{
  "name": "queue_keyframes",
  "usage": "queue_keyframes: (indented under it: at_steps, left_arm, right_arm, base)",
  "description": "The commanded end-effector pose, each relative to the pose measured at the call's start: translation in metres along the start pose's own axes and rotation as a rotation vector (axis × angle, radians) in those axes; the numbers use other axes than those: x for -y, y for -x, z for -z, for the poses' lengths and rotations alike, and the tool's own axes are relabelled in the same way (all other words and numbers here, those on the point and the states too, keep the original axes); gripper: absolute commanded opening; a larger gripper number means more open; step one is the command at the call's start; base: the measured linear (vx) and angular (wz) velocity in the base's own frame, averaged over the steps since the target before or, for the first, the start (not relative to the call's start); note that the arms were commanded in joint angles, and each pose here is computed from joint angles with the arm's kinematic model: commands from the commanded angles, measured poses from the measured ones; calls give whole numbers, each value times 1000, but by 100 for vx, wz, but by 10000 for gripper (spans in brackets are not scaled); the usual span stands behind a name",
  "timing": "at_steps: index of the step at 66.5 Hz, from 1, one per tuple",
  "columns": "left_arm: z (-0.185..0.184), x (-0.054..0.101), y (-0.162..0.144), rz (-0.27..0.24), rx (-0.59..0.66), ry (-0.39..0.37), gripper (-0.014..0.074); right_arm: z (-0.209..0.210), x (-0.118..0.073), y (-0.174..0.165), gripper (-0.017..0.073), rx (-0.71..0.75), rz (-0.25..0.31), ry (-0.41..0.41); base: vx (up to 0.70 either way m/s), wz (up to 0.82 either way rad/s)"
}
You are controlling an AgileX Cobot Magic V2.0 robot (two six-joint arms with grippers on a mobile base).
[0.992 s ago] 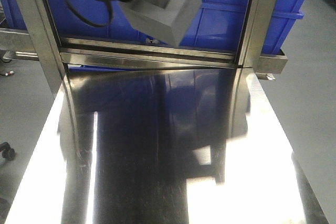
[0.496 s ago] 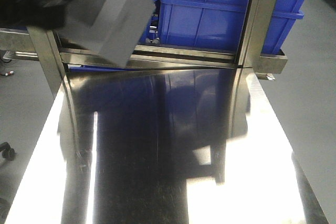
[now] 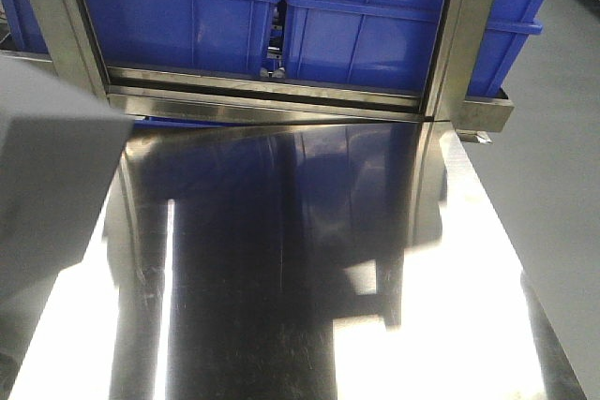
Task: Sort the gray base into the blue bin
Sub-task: 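Lift the gray block with the left gripper and tuck it beside the robot, then drive the base away from the table holding the block in the left gripper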
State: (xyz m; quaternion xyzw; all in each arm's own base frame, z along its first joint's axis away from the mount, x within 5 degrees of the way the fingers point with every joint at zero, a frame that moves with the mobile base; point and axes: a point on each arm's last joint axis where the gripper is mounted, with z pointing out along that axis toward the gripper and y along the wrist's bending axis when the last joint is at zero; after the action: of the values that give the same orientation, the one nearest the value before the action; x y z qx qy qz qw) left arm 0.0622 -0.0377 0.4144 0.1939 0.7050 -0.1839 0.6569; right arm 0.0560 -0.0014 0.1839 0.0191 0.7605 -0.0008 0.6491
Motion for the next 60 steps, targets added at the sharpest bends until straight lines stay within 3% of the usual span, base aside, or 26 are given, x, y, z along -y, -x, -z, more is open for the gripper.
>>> queue_keyframes:
  at_steps: [1,20,60]
  left_arm:
    - [18,0,3,9,153,-5,20]
    - [44,0,-33,9,201,-5,20]
    - [45,0,-35,9,204,-5,20]
  right_arm:
    - [-1,0,5,-5,53,16,-3]
    - [-1,0,5,-5,53,16,-3]
    - [-1,0,5,-5,53,16,-3]
  base:
    - [0,0]
    - [0,0]
    - [0,0]
